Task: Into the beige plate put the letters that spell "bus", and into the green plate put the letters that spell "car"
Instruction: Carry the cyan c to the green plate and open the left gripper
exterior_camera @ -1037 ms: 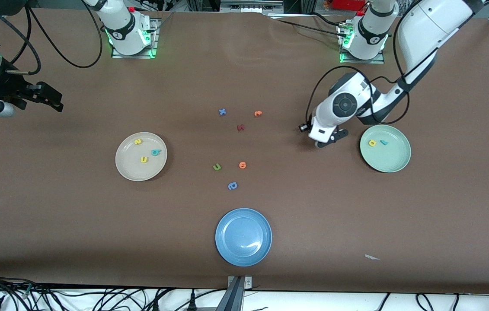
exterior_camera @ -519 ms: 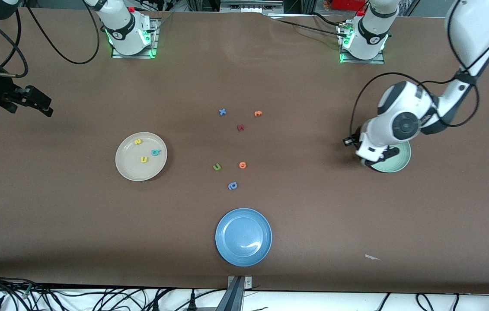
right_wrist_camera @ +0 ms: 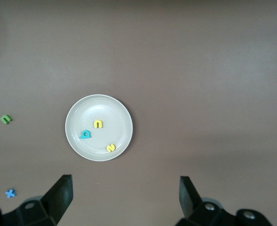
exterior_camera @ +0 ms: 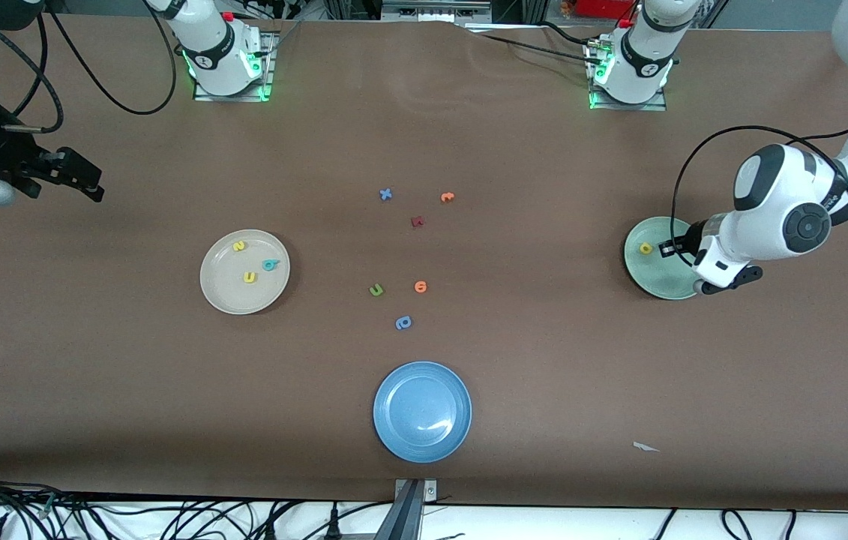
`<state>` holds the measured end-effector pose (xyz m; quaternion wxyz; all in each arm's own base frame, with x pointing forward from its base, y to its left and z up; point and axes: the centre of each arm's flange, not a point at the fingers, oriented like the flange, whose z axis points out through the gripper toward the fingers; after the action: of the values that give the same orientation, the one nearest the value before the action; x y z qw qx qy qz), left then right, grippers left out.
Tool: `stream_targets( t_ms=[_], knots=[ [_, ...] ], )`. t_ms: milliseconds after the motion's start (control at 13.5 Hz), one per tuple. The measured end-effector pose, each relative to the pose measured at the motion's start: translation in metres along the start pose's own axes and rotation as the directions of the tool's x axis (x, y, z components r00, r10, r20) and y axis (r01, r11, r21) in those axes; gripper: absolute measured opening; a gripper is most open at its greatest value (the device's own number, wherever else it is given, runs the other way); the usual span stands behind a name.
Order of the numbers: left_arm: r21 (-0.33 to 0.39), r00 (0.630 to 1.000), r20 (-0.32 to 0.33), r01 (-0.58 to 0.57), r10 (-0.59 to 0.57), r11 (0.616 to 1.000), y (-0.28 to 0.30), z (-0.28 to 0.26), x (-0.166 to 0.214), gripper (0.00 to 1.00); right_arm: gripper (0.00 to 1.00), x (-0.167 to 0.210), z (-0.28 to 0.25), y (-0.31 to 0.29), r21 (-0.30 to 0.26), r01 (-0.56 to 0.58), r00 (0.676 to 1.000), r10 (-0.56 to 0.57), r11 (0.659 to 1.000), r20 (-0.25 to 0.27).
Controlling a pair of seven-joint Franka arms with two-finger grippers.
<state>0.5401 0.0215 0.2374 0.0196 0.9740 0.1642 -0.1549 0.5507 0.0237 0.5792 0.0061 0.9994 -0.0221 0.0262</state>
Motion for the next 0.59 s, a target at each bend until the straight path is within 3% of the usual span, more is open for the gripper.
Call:
stream_targets(
  t_ms=[74, 296, 593],
  knots=[
    [-0.004, 1.0, -0.003, 0.002, -0.002, 1.0, -0.001, -0.002, 0.002, 0.26, 1.0, 0.001, 0.002, -0.002, 0.0, 0.003, 1.0, -0.003, 1.0, 0.003],
    [-0.014, 1.0, -0.022, 0.011, -0.011, 1.0, -0.002, -0.015, 0.011, 0.57, 1.0, 0.007, 0.002, -0.002, -0.001, 0.003, 1.0, -0.003, 1.0, 0.004],
    [0.034, 0.999, -0.006, 0.033, -0.033, 0.999, -0.006, -0.078, 0.028, 0.98, 1.0, 0.01, 0.004, 0.001, -0.001, -0.004, 1.0, 0.004, 1.0, 0.008]
  ],
)
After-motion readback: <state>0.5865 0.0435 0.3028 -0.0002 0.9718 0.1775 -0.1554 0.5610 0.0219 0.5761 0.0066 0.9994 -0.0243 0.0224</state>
